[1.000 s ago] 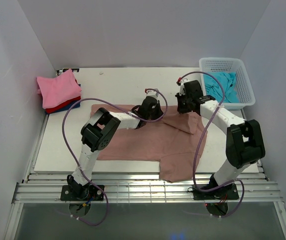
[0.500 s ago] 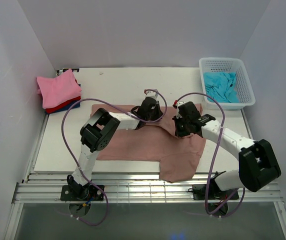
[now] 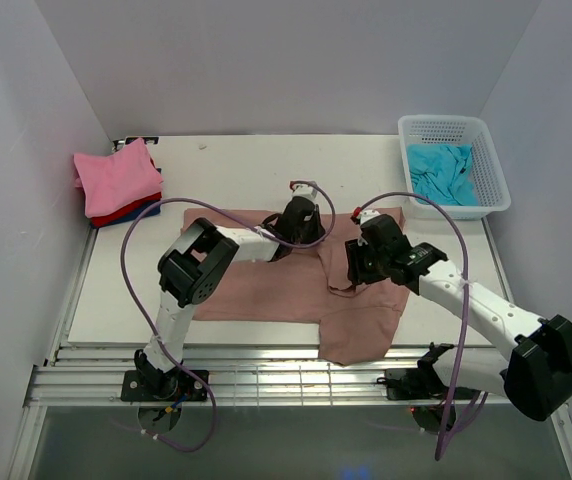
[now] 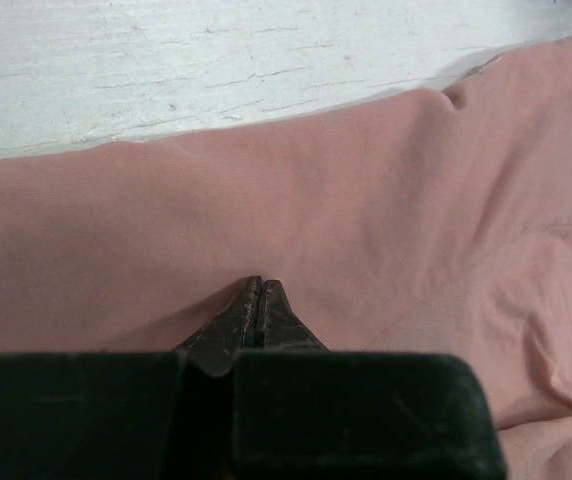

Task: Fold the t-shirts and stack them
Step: Fold the flattened tshirt in 1/3 of the way

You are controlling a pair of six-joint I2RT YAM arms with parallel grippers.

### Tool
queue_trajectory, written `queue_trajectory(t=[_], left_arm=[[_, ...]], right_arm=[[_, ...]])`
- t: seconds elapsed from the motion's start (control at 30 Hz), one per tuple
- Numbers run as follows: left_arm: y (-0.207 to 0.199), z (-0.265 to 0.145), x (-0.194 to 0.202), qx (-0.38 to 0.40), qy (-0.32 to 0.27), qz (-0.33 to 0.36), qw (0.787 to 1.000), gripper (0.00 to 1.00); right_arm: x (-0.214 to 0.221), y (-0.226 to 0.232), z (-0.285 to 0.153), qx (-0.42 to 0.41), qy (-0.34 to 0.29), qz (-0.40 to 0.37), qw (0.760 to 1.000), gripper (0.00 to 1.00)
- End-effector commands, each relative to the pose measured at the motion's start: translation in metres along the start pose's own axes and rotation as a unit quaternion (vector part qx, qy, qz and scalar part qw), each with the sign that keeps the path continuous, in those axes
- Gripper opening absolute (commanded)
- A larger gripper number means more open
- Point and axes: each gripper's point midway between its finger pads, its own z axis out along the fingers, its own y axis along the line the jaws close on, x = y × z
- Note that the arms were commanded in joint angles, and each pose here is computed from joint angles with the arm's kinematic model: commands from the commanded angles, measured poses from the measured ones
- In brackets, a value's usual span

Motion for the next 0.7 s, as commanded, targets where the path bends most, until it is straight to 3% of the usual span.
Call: queue_trajectory(t=[0.0,0.2,0.37,0.67], left_arm=[[-0.006,-0.022,-0.004,-0.016,0.004,0.022,1.000,0.00],[-0.030,-0.036,-0.024,0.003,-0.021,0.033,0.999,0.00],[-0.053,-0.052,-0.028,0.031,-0.026,0.035,0.999,0.00],[-0.071,-0.060,-0.008,0.048,-0.010,0.039,0.998,0.00]], right_arm=[[-0.030,-0.019,-0.010,0.062,-0.054,-0.001,0.997,0.48],[-0.053,-0.029,0.020,0.100,-0.079,-0.014,0.992,0.41],[-0.053,-0.027,0.050,0.096,-0.058,-0.020,0.994,0.38],[-0.043,-0.044,0.070,0.140,-0.040,-0.031,0.989,0.36]])
